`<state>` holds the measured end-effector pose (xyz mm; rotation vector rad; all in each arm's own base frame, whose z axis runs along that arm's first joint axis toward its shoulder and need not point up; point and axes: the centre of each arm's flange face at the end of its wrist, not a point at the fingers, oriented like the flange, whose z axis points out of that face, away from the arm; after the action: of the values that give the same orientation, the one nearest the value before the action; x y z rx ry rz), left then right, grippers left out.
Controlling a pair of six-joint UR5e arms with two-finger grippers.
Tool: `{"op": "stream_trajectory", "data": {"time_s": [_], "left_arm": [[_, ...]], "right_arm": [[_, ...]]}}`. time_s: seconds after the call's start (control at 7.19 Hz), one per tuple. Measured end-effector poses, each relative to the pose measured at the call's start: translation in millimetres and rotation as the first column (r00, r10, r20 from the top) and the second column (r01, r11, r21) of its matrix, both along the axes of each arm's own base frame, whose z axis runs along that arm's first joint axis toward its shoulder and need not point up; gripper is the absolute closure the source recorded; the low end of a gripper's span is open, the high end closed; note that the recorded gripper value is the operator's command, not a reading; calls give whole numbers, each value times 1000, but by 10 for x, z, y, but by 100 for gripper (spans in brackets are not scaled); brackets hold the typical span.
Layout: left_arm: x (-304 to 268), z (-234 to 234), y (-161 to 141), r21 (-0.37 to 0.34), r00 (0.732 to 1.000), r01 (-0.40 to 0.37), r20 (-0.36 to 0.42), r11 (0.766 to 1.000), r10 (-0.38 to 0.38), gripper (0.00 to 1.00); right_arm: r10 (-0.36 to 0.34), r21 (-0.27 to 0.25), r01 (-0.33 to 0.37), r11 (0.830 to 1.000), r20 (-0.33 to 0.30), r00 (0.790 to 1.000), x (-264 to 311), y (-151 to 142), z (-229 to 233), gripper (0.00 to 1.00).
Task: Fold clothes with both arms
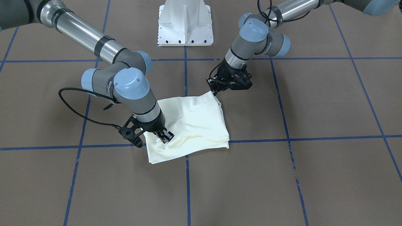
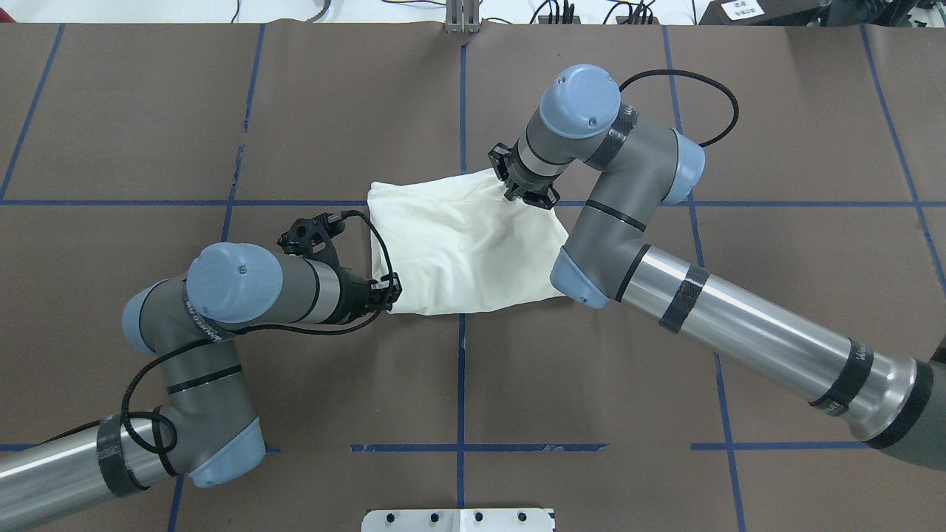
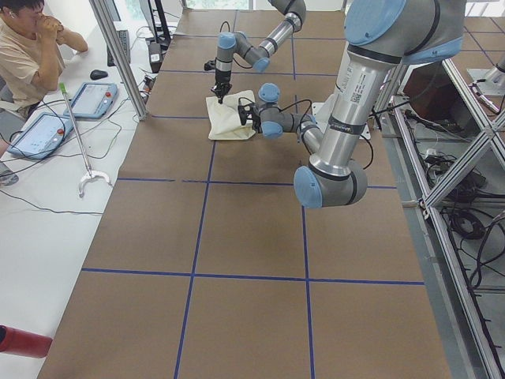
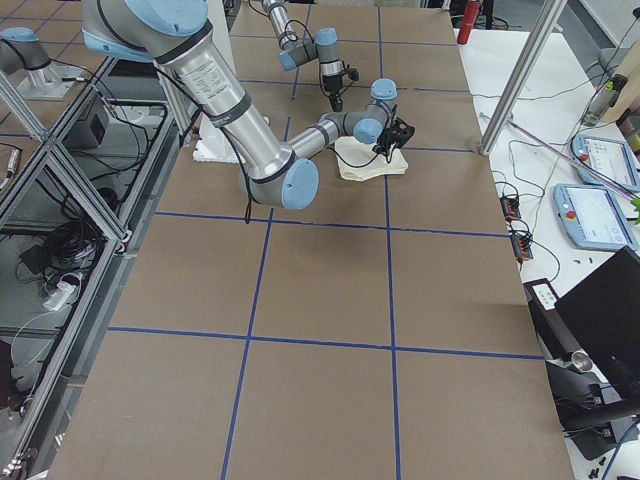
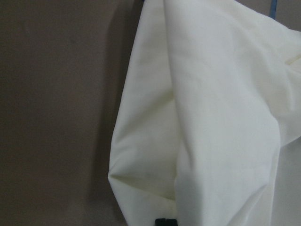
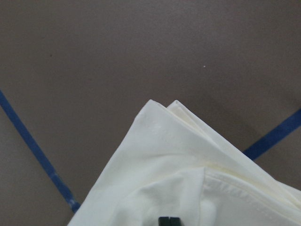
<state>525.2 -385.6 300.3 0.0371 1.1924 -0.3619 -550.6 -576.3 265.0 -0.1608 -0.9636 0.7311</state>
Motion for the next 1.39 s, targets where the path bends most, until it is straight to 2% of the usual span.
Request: {"op": "stream_trajectory", "data": {"time_s": [0.28, 0.42, 0.56, 0.7, 0.84, 0.97, 1.11, 1.39], "left_arm": [[-317, 126, 166, 8, 1000, -9, 0, 1000, 9, 100], [-441, 44, 255, 21, 999, -31, -16, 999, 31, 100], [-462, -150, 297, 27, 998, -57, -37, 998, 58, 100], [-406, -386, 281, 31, 997, -67, -47, 997, 68, 100], [-333, -582, 247, 33, 996, -69, -50, 997, 70, 100], [-209, -675, 178, 31, 997, -62, -42, 998, 63, 100], [-39, -688, 75, 28, 999, -47, -23, 999, 47, 100], [208, -651, -78, 26, 1000, -21, 9, 999, 21, 100]], "right_arm": [[4, 0, -4, 1000, 7, 1000, 39, -16, -30, 100], [6, 2, -6, 1000, 14, 1000, 89, -33, -57, 100], [3, -1, -3, 1000, 26, 1000, 192, -55, -63, 82], [-6, -18, 7, 1000, 44, 999, 416, -89, 14, 73], [-13, -39, 15, 999, 64, 998, 747, -126, 157, 58], [-15, -53, 19, 998, 79, 997, 1063, -154, 291, 31], [-14, -58, 19, 998, 85, 996, 1231, -165, 368, 0], [-9, -57, 14, 998, 86, 996, 1373, -136, 443, 0]]}}
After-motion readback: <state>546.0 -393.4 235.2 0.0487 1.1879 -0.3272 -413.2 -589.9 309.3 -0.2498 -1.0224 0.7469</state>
